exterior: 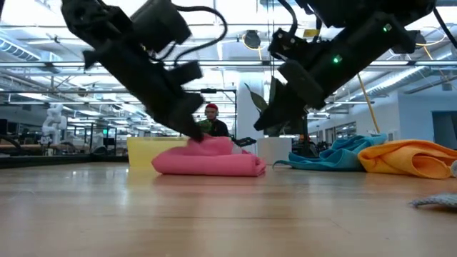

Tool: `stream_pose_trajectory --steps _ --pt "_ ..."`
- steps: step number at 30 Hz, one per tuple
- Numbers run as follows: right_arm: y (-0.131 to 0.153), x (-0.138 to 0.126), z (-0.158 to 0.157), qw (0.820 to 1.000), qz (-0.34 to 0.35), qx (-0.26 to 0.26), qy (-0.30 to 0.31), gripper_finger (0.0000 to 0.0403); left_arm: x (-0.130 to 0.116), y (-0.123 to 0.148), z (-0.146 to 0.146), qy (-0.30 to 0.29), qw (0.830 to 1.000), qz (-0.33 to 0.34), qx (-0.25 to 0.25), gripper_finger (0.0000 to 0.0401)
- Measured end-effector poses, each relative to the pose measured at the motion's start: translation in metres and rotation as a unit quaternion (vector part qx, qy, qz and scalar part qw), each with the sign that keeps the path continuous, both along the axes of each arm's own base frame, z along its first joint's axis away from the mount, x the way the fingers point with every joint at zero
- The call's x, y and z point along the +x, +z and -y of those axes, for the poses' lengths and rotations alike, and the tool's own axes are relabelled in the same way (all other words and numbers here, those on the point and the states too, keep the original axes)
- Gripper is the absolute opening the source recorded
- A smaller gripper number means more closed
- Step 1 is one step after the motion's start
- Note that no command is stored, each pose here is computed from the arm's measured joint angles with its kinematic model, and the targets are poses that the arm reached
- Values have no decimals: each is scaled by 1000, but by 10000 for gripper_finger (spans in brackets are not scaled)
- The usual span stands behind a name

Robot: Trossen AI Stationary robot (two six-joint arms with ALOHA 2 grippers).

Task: Fold microfiber towels
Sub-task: Fold the pink microfiber cloth

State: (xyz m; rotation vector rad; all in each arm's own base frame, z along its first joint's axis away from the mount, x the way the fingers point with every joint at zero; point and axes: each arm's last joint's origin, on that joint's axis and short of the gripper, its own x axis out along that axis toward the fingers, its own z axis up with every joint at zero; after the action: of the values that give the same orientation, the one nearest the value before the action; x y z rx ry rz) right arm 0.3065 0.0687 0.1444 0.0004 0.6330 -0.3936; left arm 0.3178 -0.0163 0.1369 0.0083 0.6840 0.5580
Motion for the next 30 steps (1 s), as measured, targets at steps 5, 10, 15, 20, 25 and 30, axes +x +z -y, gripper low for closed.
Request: stream_pose_trajectory --steps 5,10,15,20,25,30 --pt "-5 -3 3 1000 25 4 -2 148 3 -4 -3 -22 1000 -9 2 26" --pt "-8 -1 28 999 38 -13 -21 155 -1 2 -3 -27 999 -17 8 26" --pt "-9 7 65 998 35 11 42 171 -3 8 5 -45 999 -14 10 26" --pt "-14 12 89 991 40 30 125 190 -5 17 17 -62 998 0 22 26" --pt "-23 12 98 985 19 19 170 196 -7 24 21 -68 997 10 32 26" --pt "-29 13 101 988 7 -4 157 174 -7 24 21 -69 997 9 35 26"
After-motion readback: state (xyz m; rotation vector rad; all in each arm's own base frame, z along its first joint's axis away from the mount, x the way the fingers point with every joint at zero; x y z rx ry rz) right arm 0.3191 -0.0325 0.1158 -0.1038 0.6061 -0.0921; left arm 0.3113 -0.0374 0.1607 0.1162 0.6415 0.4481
